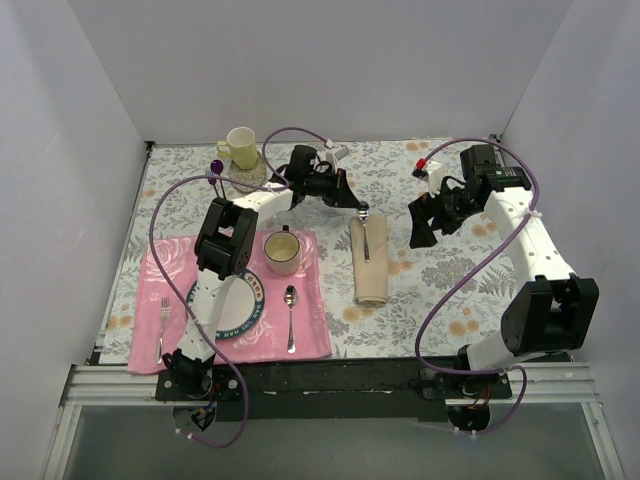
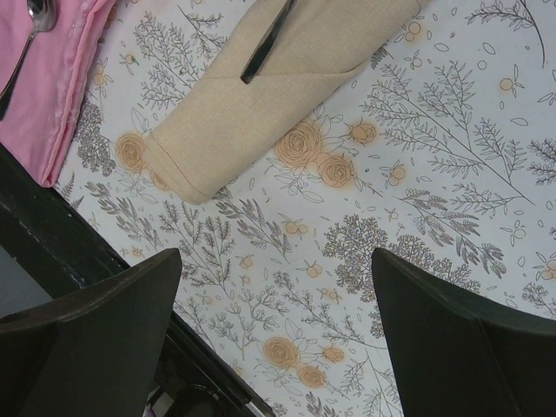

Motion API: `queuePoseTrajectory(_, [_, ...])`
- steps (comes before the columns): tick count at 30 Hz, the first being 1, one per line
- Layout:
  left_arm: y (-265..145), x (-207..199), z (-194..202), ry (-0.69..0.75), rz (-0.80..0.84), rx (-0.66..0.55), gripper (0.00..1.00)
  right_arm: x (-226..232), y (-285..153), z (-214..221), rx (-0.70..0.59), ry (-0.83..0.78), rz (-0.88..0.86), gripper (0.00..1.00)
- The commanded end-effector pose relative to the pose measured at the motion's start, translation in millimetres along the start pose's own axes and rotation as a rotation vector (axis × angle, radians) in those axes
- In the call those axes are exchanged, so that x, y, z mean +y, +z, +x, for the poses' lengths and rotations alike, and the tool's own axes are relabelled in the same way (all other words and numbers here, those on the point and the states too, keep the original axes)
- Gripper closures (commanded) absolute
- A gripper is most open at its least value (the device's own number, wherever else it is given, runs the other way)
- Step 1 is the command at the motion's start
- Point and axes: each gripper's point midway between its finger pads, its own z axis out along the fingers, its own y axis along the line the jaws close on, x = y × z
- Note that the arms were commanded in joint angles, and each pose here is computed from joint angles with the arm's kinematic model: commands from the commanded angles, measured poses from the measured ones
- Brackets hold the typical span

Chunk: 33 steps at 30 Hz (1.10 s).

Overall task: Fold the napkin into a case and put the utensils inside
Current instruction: Insert the spoon into the folded napkin.

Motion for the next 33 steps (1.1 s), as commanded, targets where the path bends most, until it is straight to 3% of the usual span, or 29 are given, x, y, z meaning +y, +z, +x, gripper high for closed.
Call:
queuePoseTrajectory(1, [-6, 9, -19, 0.038, -0.015, -0.018, 1.00, 4, -6, -4, -0.015, -0.008, -0.013, 0.01])
queuePoseTrajectory(10, [-5, 11, -13, 0.038, -0.005, 0.002, 1.00, 3, -5, -4, -0.019, -0.004, -0.015, 0.01])
queuePoseTrajectory(20, [-12, -19, 16, -0.023, 0.025, 0.028, 1.00, 1, -2, -6, -0.018, 0.001, -0.022, 0.01])
queuePoseTrajectory(33, [-22, -49, 5, -0.044, 0.010, -0.018, 1.00, 3, -1, -6, -0.019, 0.005, -0.035, 0.01])
